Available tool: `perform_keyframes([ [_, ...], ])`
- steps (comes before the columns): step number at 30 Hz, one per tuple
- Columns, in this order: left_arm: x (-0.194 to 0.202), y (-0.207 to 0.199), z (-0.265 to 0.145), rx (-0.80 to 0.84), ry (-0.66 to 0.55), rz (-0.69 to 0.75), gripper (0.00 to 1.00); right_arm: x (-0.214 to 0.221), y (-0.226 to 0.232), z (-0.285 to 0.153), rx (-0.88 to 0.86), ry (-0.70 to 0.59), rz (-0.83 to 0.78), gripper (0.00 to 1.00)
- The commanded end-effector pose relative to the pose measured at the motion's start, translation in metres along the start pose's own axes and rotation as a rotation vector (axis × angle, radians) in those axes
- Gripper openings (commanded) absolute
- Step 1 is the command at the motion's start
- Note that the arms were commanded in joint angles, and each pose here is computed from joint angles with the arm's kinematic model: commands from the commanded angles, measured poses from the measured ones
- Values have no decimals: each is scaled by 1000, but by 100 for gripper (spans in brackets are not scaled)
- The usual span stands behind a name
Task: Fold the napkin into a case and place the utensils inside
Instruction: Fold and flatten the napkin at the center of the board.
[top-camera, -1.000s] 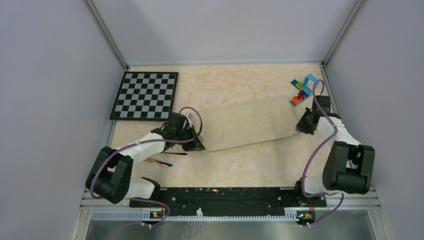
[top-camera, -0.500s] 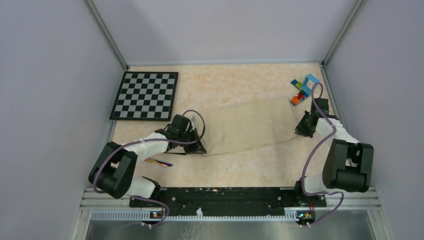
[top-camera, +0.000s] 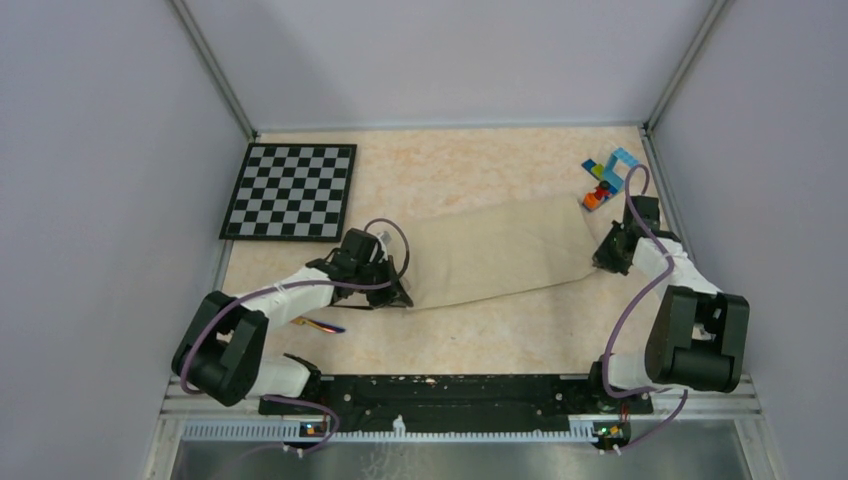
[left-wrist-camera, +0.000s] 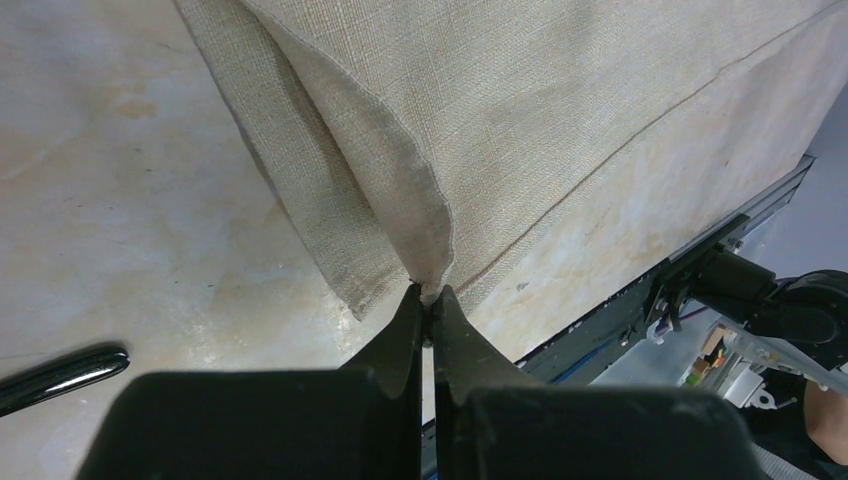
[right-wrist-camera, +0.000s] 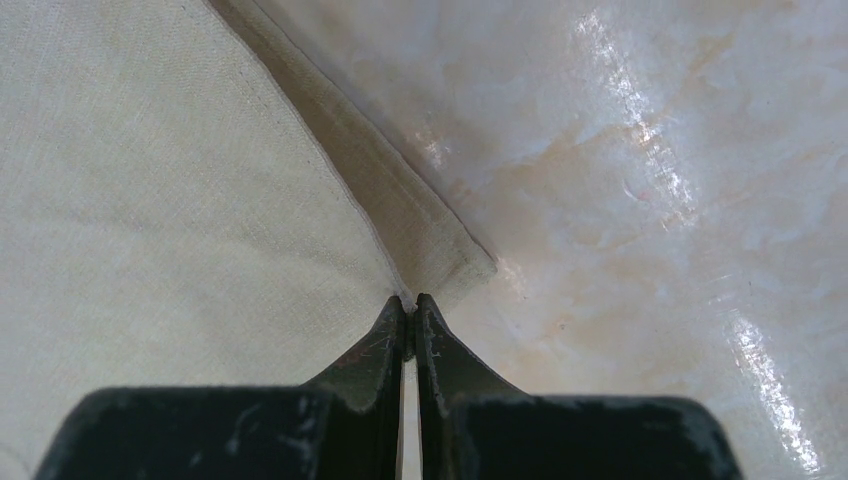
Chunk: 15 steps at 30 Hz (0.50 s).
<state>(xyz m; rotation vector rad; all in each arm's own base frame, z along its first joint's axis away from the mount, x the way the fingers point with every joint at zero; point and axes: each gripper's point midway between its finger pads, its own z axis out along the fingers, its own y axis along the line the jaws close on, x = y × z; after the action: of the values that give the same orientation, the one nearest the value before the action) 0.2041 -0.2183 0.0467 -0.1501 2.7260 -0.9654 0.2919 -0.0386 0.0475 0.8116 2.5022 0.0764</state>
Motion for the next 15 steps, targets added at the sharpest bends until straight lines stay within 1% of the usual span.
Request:
perform_keyframes([
  [1, 3, -7, -3, 37, -2, 16, 0, -14, -1, -5, 9, -42, 16, 0],
  [15, 18, 1, 6, 17, 47, 15, 0, -6, -4, 3, 16, -20, 13, 0],
])
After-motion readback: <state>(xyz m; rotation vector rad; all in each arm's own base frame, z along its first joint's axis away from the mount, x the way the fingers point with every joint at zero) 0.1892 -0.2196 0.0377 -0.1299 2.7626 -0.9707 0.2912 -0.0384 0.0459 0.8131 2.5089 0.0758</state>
